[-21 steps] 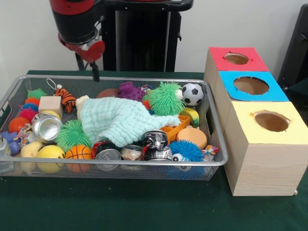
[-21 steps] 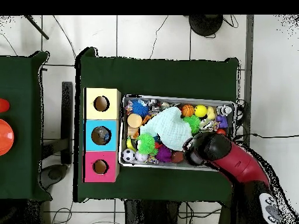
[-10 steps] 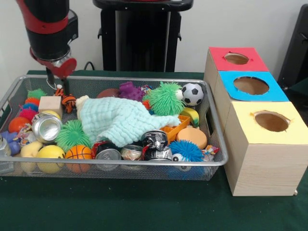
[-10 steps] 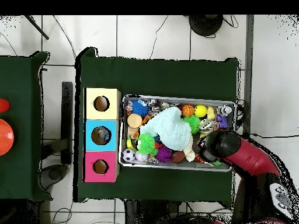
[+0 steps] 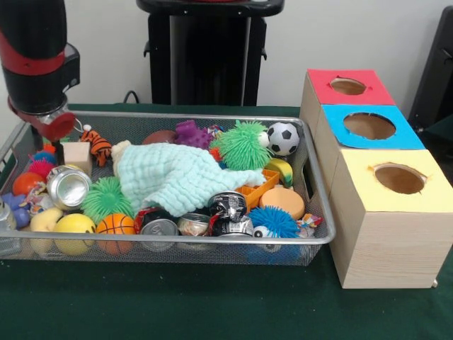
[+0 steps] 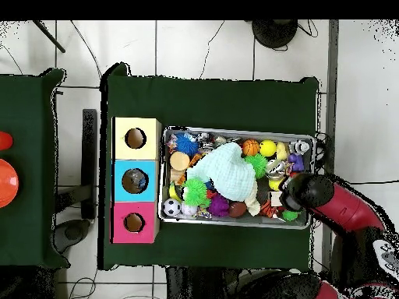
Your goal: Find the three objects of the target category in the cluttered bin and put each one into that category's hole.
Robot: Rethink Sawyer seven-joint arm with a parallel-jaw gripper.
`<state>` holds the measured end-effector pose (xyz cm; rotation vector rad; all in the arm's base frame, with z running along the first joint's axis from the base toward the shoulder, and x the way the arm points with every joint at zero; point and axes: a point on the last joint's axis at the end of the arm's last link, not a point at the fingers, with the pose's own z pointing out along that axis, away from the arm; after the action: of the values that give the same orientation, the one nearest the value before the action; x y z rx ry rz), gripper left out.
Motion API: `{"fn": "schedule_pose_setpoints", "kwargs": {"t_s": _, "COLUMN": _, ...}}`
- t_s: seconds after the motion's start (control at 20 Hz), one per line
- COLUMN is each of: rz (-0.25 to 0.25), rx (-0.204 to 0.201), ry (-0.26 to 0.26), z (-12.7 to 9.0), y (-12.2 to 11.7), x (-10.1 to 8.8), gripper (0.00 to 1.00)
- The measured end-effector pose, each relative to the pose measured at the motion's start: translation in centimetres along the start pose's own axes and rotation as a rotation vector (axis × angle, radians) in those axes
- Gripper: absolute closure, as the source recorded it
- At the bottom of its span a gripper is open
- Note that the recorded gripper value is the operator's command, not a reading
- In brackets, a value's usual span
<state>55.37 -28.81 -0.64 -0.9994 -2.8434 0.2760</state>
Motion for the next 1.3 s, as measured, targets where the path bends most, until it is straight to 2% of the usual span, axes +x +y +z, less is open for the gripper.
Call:
{"fn": "schedule_pose_setpoints", "kwargs": {"t_s": 0.25, "rz": -0.011, "rx": 0.008, "ry": -0.038, "z": -0.1, "y": -0.6, "x": -2.0, "gripper": 0.0}}
{"fn": "schedule_pose_setpoints", "kwargs": {"t_s": 0.55, "rz": -0.007, "rx": -0.006, "ry": -0.053, "z": 0.6, "y": -1.2, "x": -3.4, "gripper": 0.0}}
{"fn": "schedule_pose_setpoints", "kwargs": {"t_s": 0.85, "rz": -0.024, "rx": -0.021, "ry": -0.071, "z": 1.4, "y": -0.3, "x": -4.6, "gripper": 0.0}}
{"fn": "schedule_pose_setpoints", "kwargs": {"t_s": 1.0, "rz": -0.031, "rx": -0.017, "ry": -0.065, "z": 2.1, "y": -0.1, "x": -4.9, "gripper": 0.0}}
{"fn": "schedule_pose_setpoints", "kwargs": {"t_s": 1.3, "rz": -0.024, "rx": -0.022, "ry": -0.005, "z": 2.0, "y": -0.1, "x": -5.6, "gripper": 0.0}}
